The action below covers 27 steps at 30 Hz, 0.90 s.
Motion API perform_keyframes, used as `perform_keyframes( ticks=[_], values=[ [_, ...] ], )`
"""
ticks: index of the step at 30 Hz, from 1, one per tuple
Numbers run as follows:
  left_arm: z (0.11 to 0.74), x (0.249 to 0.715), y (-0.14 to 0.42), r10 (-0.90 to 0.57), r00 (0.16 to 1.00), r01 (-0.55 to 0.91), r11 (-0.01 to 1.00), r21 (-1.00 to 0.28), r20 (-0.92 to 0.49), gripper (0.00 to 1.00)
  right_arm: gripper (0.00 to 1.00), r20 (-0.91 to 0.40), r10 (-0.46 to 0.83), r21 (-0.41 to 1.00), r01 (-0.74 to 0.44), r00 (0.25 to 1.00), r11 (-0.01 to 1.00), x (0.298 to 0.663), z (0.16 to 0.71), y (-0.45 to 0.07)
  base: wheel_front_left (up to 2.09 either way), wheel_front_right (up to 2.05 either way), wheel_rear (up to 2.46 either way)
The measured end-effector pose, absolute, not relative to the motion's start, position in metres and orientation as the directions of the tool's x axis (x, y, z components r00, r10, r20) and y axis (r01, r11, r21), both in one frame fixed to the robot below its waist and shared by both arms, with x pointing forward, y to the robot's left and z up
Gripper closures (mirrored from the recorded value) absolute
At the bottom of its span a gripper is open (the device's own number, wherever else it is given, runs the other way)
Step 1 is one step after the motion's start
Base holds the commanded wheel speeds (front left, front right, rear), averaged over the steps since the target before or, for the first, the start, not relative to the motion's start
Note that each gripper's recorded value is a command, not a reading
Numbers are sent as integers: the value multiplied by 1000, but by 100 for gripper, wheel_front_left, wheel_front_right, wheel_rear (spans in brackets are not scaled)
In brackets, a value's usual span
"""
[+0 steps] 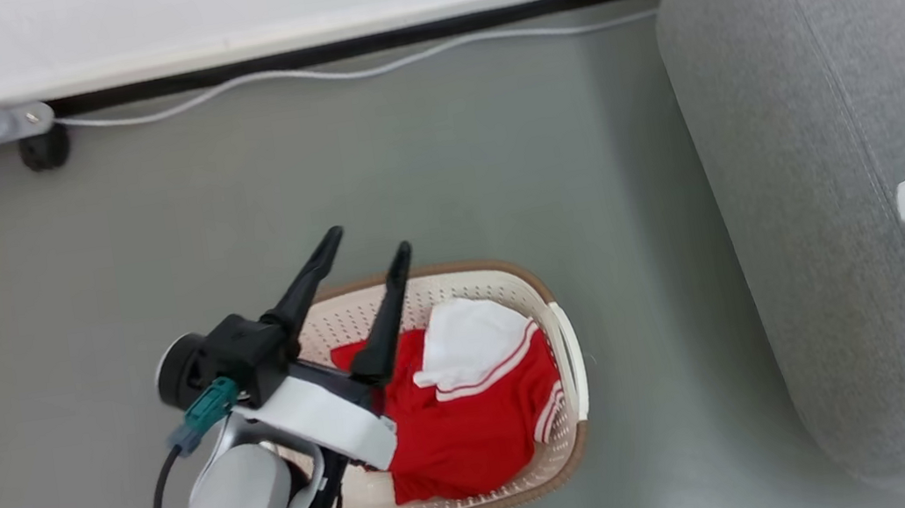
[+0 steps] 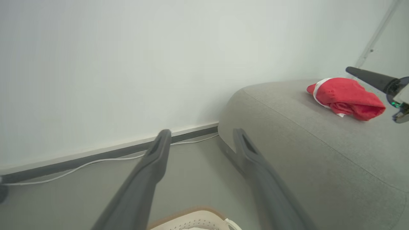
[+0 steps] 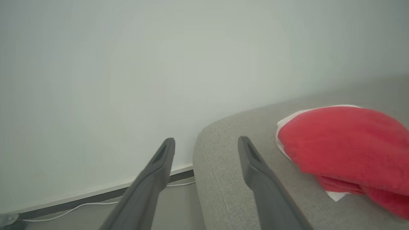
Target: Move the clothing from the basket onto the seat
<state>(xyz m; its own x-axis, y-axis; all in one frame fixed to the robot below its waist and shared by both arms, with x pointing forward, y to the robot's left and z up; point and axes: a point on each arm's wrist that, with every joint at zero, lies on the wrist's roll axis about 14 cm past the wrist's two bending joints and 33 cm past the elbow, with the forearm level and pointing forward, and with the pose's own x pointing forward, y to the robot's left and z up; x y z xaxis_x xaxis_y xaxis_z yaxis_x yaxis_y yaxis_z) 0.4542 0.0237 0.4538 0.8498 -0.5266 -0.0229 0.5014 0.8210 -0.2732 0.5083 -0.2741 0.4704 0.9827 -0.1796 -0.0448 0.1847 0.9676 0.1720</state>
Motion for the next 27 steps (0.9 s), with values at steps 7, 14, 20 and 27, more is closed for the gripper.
perform_keyframes(
  ticks=[7, 14, 20, 27],
  values=[
    [467, 449, 72, -385, 923, 370, 896, -245, -17, 0, 0, 14, -45, 174, 41, 999, 984, 508, 496, -227, 0, 0, 0],
    [478, 441, 119, -247, 969, 240, 944, -225, -2, 0, 0, 75, 79, 163, -91, 994, 982, 500, 520, -184, 0, 0, 0],
    [485, 426, 157, -128, 992, 127, 968, -218, 10, 0, 0, 113, 172, 150, -188, 979, 971, 483, 536, -152, 0, 0, 0],
    [485, 409, 188, -21, 1000, 23, 975, -221, 12, 0, 0, 113, 199, 163, -216, 973, 963, 460, 532, -140, 0, 0, 0]
  ],
)
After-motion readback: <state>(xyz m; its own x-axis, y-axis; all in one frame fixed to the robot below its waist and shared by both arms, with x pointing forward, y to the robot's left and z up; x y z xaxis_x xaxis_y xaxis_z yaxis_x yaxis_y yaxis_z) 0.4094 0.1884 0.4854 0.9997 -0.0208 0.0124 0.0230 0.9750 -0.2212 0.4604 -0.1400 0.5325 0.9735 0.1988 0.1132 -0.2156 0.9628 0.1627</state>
